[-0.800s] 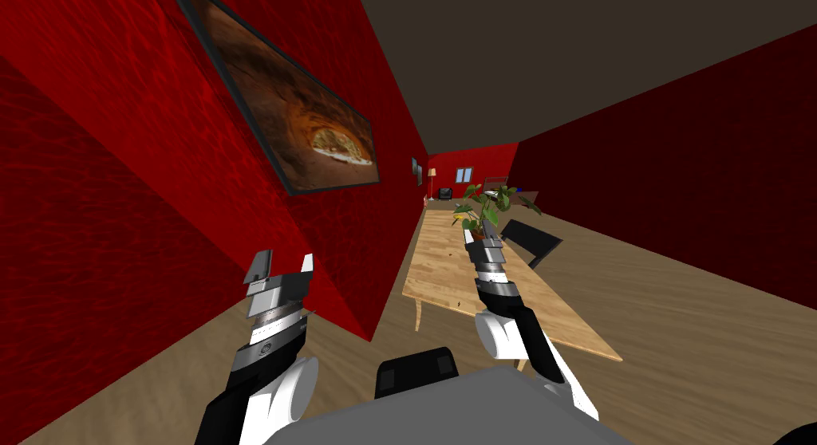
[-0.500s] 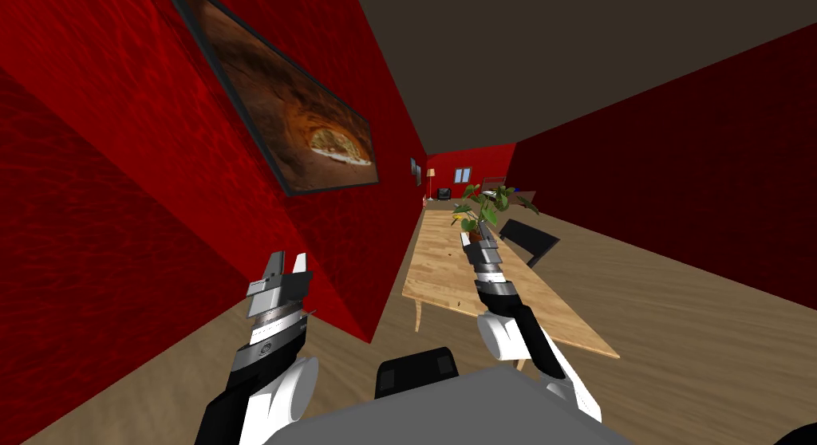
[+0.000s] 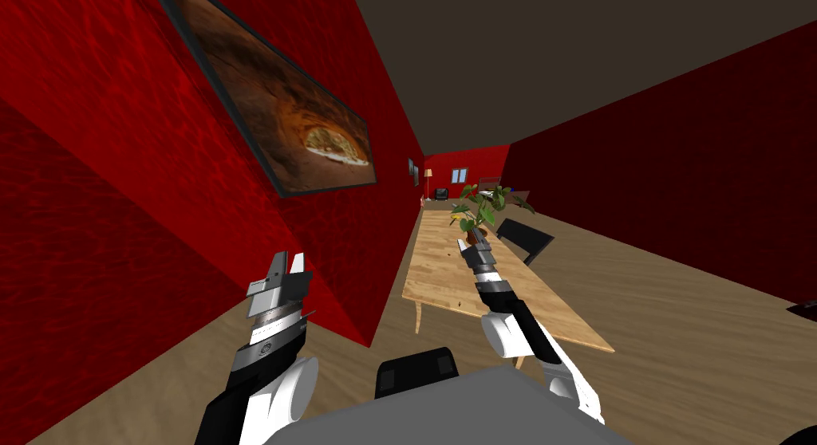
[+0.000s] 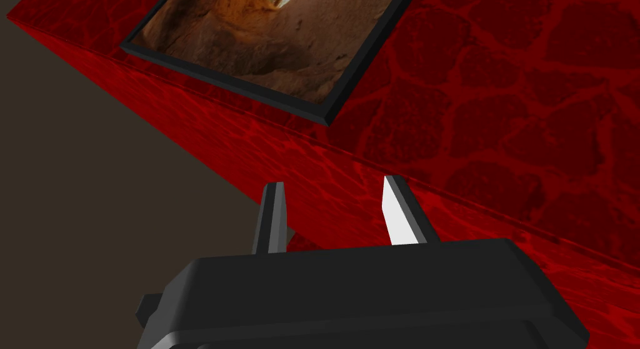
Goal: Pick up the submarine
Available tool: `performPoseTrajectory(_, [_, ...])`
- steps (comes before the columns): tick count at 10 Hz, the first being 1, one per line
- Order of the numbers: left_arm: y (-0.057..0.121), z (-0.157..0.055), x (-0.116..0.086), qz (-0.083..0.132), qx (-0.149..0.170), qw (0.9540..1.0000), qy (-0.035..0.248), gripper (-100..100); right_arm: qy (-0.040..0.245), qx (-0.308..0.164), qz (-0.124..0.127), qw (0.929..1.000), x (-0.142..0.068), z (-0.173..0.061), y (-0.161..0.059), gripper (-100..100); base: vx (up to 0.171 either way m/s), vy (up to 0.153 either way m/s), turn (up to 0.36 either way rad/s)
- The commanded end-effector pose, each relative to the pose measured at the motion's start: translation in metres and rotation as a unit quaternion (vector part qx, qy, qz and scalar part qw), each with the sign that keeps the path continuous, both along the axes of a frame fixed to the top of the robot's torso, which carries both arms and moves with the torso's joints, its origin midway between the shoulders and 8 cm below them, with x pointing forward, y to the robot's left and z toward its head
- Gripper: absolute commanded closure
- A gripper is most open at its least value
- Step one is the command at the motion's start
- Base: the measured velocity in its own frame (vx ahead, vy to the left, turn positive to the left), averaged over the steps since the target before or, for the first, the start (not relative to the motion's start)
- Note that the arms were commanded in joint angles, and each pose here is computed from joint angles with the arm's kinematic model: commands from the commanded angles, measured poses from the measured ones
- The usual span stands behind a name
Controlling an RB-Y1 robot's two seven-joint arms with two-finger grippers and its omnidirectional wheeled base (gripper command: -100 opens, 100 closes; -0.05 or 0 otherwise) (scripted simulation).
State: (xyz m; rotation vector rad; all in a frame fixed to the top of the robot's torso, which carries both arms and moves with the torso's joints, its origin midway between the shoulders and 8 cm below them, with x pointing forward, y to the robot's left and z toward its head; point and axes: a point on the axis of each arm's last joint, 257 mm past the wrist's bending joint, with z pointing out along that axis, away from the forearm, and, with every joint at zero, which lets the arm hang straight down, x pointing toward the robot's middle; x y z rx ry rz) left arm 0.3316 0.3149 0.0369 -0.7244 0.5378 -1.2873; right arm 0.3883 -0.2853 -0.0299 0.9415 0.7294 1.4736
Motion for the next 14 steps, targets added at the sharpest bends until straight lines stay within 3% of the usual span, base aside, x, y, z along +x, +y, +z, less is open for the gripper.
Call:
performPoseTrajectory(1, [0.0, 0.0, 0.0, 0.0, 0.0, 1.0, 0.0, 0, 0.031, 0.023, 0.01, 0.9992, 0.01, -0.021, -0.004, -100, 0.03, 0.033, -0.067])
performPoseTrajectory(4, [0.0, 0.0, 0.0, 0.0, 0.0, 1.0, 0.0, 0, 0.09, 0.077, 0.024, 0.9927, 0.026, -0.065, -0.018, -100, 0.029, 0.034, -0.079])
performPoseTrajectory(6, [0.0, 0.0, 0.0, 0.0, 0.0, 1.0, 0.0, 0, 0.131, 0.121, 0.029, 0.9836, 0.035, -0.099, -0.028, -100, 0.026, 0.045, -0.081])
performPoseTrajectory(7, [0.0, 0.0, 0.0, 0.0, 0.0, 1.0, 0.0, 0, 0.131, 0.121, 0.029, 0.9836, 0.035, -0.099, -0.028, -100, 0.019, 0.032, -0.034])
performPoseTrajectory(10, [0.0, 0.0, 0.0, 0.0, 0.0, 1.0, 0.0, 0, 0.192, 0.195, 0.032, 0.9612, 0.043, -0.152, -0.043, -100, 0.027, 0.029, -0.082])
performPoseTrajectory(11, [0.0, 0.0, 0.0, 0.0, 0.0, 1.0, 0.0, 0, 0.192, 0.195, 0.032, 0.9612, 0.043, -0.152, -0.043, -100, 0.025, 0.033, -0.026])
performPoseTrajectory(13, [0.0, 0.0, 0.0, 0.0, 0.0, 1.0, 0.0, 0, 0.23, 0.249, 0.031, 0.9402, 0.045, -0.188, -0.052, -100, 0.021, 0.034, -0.076])
performPoseTrajectory(14, [0.0, 0.0, 0.0, 0.0, 0.0, 1.0, 0.0, 0, 0.231, 0.249, 0.031, 0.94, 0.045, -0.189, -0.052, -100, 0.015, 0.035, -0.033])
